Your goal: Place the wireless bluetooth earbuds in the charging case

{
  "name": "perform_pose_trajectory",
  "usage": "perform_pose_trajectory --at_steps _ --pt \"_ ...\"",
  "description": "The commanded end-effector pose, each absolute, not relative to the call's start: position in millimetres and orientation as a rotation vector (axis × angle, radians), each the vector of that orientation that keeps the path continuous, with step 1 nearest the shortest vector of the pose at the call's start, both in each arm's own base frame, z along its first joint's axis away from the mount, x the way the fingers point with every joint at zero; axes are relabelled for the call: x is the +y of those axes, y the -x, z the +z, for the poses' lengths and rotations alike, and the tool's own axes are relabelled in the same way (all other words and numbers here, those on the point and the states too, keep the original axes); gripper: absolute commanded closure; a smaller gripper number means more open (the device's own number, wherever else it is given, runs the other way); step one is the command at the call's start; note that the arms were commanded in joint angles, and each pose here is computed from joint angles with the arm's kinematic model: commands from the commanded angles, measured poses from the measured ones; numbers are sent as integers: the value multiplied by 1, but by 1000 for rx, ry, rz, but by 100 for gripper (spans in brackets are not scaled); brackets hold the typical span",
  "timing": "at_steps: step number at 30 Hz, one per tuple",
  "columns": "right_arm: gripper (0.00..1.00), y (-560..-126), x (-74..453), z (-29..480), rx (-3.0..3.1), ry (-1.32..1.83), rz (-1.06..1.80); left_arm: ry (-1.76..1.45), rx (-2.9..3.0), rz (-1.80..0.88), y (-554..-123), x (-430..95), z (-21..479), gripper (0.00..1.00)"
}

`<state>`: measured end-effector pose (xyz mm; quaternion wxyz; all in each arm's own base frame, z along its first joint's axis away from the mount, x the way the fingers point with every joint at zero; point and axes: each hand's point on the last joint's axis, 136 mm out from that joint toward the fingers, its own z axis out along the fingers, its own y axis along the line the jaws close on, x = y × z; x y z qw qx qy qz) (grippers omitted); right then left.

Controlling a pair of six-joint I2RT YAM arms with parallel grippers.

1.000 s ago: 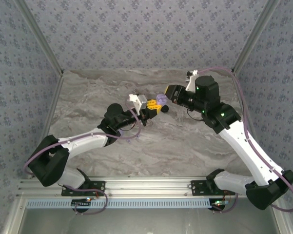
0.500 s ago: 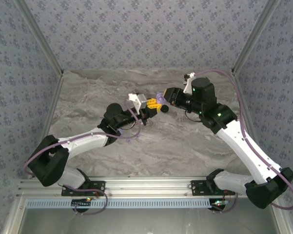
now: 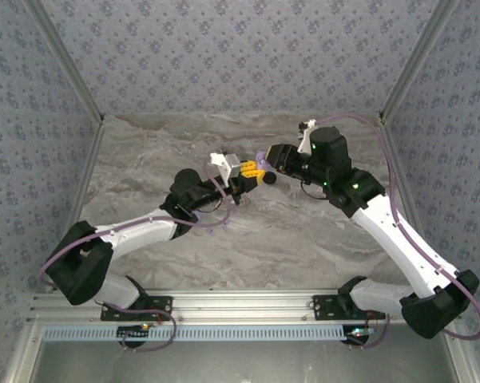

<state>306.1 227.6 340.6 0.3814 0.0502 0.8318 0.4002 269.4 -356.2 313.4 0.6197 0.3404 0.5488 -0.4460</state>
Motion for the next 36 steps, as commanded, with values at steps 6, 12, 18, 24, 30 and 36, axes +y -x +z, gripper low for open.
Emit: perform_pose_trajectory --at_steps 6,12,18,24,30,36 --pt "77 -308 225 363 2025 -108 1011 -716 1224 -1054 -275 -358 330 100" --pt "78 -311 227 370 1982 -95 1004 -676 1232 -1095 -279 -360 328 100" --pt "78 -315 227 363 1980 -98 975 -647 1226 -1125 -280 -361 332 100" --pt "78 -320 226 356 1979 -105 954 -608 1227 -1163 -281 -361 334 100" --pt "78 -321 227 355 1976 -102 948 -607 1234 -1179 -280 -366 332 100" --pt "78 -323 226 356 1970 -97 933 -589 1242 -1195 -281 -367 332 100"
